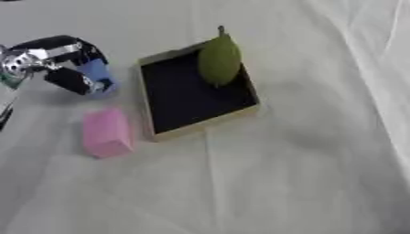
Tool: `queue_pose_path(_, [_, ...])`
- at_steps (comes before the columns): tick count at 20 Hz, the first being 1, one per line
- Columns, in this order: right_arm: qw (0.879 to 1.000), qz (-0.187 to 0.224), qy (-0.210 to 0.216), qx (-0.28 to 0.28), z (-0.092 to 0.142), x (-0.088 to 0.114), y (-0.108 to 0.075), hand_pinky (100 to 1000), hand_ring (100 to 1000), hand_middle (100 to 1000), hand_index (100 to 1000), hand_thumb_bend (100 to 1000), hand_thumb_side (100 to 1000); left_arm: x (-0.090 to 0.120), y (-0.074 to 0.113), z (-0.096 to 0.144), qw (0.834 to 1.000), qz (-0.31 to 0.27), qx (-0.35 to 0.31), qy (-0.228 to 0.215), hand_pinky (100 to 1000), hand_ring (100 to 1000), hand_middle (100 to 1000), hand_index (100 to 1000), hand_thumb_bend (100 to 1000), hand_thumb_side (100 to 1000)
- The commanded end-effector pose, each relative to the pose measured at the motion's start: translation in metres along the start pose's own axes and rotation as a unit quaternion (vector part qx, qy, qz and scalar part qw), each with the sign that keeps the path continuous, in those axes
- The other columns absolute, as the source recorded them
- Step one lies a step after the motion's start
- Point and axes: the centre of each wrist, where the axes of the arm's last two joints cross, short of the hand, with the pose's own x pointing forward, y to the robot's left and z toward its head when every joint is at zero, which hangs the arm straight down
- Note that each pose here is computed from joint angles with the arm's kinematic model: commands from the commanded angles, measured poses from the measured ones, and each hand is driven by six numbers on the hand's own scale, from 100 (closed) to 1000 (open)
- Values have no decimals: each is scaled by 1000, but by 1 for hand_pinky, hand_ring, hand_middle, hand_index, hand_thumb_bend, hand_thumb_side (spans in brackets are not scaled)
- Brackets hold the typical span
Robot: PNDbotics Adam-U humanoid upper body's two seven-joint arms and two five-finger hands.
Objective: Pick up objects on the table and place them in the box.
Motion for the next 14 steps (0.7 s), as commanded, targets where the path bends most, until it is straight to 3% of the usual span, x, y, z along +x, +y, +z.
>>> queue_pose_path(1, [1000, 7, -13, 3, -6, 6, -3, 889, 958, 642, 814, 100, 627, 9, 27, 16, 999, -12, 38, -11, 803, 705, 609, 732, 231, 331])
queue_pose_path(7, [1000, 5, -14, 6, -6, 7, -2, 889, 957, 642, 814, 100, 627, 47, 51, 20, 995, -16, 75, -68, 803, 700, 611, 737, 213, 353])
queue_pose_path(14, [1000, -9, -19, 11, -11, 7, 1, 890, 957, 642, 814, 100, 631, 78, 49, -8, 993, -21, 58, -99, 805, 704, 615, 742, 232, 362])
